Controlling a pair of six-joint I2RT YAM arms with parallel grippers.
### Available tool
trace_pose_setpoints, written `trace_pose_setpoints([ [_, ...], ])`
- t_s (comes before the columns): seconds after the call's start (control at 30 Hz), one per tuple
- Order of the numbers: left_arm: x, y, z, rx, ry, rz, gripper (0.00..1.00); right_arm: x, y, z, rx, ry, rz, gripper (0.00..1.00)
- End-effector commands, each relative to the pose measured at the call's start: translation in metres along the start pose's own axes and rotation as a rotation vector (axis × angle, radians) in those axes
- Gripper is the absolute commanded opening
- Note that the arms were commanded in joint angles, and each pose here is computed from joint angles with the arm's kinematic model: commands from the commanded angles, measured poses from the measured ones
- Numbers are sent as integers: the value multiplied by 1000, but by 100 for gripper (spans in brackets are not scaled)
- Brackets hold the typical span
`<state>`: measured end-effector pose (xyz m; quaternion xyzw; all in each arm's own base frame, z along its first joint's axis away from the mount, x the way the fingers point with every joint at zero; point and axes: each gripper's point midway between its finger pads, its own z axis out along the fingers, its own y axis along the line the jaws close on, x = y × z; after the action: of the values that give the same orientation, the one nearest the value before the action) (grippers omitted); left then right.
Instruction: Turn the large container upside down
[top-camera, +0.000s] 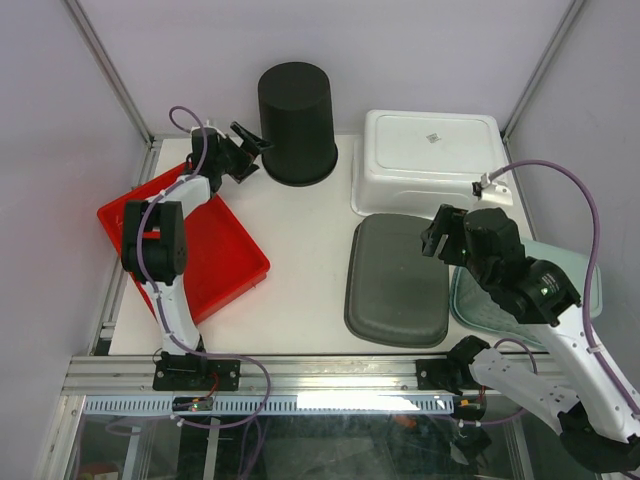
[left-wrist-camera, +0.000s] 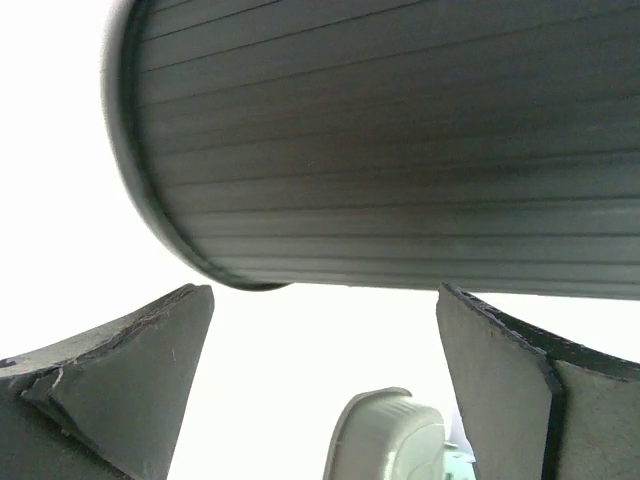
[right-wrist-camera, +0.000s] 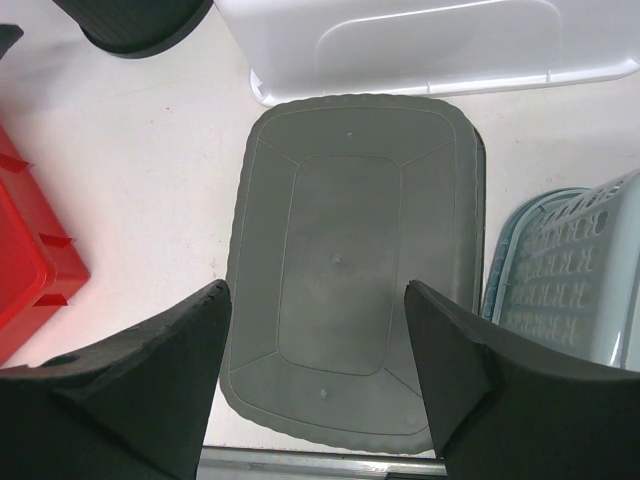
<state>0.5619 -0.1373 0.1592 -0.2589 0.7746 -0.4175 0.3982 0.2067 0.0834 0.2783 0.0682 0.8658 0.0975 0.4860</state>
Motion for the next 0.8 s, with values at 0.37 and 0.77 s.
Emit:
trace_pose_setpoints([
  [0.37,-9,16,-161,-576,-194,345,99,1,21,25,-47,0,6,74],
  [0.77,56,102,-168,-849,-104,299,99,1,36,31,-94,21,3,74],
])
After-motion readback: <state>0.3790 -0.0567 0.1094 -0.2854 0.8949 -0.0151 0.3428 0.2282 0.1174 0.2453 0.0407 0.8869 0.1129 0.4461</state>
